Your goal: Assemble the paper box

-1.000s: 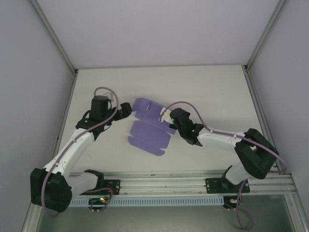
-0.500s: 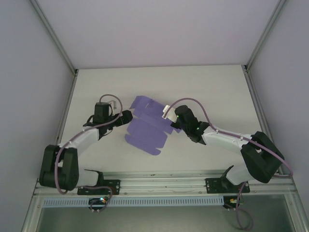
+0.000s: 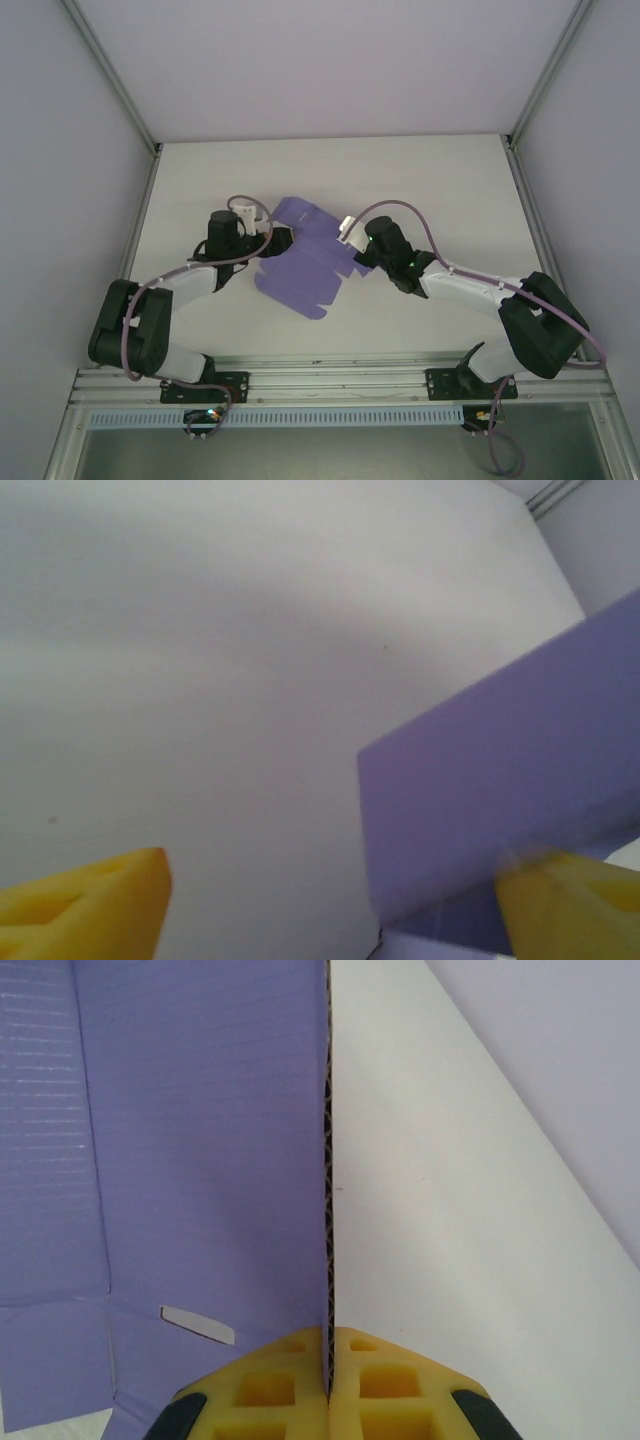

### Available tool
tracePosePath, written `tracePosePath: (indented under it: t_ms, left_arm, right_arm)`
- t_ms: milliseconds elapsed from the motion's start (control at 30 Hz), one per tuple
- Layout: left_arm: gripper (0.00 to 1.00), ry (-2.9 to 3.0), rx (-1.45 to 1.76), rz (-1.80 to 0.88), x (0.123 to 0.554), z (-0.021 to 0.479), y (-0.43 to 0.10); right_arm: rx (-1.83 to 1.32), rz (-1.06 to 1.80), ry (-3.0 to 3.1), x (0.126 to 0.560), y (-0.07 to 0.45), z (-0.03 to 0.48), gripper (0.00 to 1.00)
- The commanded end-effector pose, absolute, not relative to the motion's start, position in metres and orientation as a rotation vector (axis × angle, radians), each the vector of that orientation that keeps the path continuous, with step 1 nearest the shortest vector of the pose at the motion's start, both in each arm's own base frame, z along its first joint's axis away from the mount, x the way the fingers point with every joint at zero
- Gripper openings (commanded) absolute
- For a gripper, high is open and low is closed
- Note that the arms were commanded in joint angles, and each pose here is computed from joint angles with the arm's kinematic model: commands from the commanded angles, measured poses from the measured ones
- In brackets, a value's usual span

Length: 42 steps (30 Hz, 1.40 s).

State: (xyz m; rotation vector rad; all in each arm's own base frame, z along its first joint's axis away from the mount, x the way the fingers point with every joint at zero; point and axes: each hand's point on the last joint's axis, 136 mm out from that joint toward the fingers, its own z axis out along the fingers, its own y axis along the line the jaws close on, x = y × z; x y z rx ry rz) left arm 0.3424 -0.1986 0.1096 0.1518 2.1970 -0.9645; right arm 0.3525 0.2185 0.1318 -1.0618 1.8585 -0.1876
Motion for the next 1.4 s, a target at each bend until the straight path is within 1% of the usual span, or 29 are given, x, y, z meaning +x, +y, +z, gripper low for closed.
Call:
tracePosePath:
  t_ms: [0,67,233,400,433,467,600,667,700,833,867,900,933,967,1000,1033,1067,1100,1133,1167,1267,1367]
  left_arm:
    - [0.7,2.155,0.224,-1.023,0.341,0.11,-0.211]
    - [0.65,2.135,0.233,-1.06,0.341,0.111,-0.215]
    - [0.62,2.105,0.286,-1.158,0.337,0.111,-0.23]
    - [0.57,2.129,0.301,-1.183,0.332,0.103,-0.236]
    - [0.54,2.121,0.32,-1.208,0.328,0.105,-0.239]
    - [0.49,2.113,0.325,-1.215,0.328,0.106,-0.24]
    - [0.16,2.102,0.326,-1.211,0.329,0.109,-0.241]
    - [0.01,2.1,0.326,-1.203,0.33,0.11,-0.24]
    - [0.0,2.102,0.331,-1.201,0.328,0.11,-0.24]
    - [0.0,2.125,0.323,-1.118,0.329,0.11,-0.235]
    - [0.14,2.137,0.322,-1.091,0.328,0.11,-0.233]
    - [0.25,2.146,0.318,-1.067,0.328,0.11,-0.23]
    - [0.44,2.156,0.311,-1.044,0.327,0.111,-0.226]
    - [0.57,2.165,0.298,-1.012,0.327,0.112,-0.222]
    - [0.59,2.169,0.297,-0.988,0.325,0.114,-0.219]
    - [0.66,2.175,0.291,-0.962,0.323,0.117,-0.215]
    - [0.75,2.181,0.279,-0.925,0.321,0.12,-0.209]
    - [0.81,2.189,0.266,-0.887,0.319,0.123,-0.203]
    - [0.89,2.198,0.256,-0.847,0.316,0.126,-0.197]
    - [1.0,2.207,0.243,-0.803,0.313,0.13,-0.19]
    - [1.0,2.237,0.156,-0.664,0.31,0.14,-0.164]
    - [1.0,2.24,0.044,-0.54,0.315,0.151,-0.138]
  right_arm:
    - [-1.044,-0.091,1.831,0.347,0.225,0.14,0.01]
    - [-1.052,-0.066,1.834,0.346,0.225,0.139,0.01]
    - [-1.026,0.041,1.777,0.341,0.229,0.156,0.01]
    - [-1.004,0.05,1.768,0.342,0.225,0.16,0.02]
    - [-1.004,0.058,1.767,0.342,0.225,0.16,0.02]
    - [-1.001,0.064,1.767,0.342,0.225,0.16,0.02]
    - [-0.997,0.066,1.771,0.343,0.225,0.16,0.02]
    - [-0.996,0.06,1.773,0.343,0.224,0.16,0.02]
    - [-0.995,0.055,1.774,0.343,0.223,0.16,0.02]
    - [-0.999,0.025,1.783,0.344,0.219,0.162,0.02]
    - [-1.001,0.008,1.785,0.345,0.218,0.162,0.02]
    - [-1.006,-0.013,1.792,0.346,0.215,0.161,0.01]
    - [-1.013,-0.038,1.798,0.348,0.213,0.161,0.02]
    - [-1.023,-0.08,1.799,0.351,0.21,0.161,0.02]
    - [-1.031,-0.122,1.804,0.353,0.206,0.16,0.02]
    - [-1.042,-0.164,1.805,0.356,0.203,0.16,0.02]
    - [-1.056,-0.214,1.805,0.359,0.198,0.16,0.01]
    - [-1.068,-0.258,1.801,0.362,0.195,0.161,0.01]
    - [-1.082,-0.299,1.793,0.364,0.193,0.162,0.01]
    - [-1.106,-0.351,1.778,0.367,0.191,0.163,0.01]
    - [-1.163,-0.508,1.712,0.375,0.189,0.169,0.01]
    - [-1.224,-0.628,1.635,0.384,0.195,0.168,0.01]
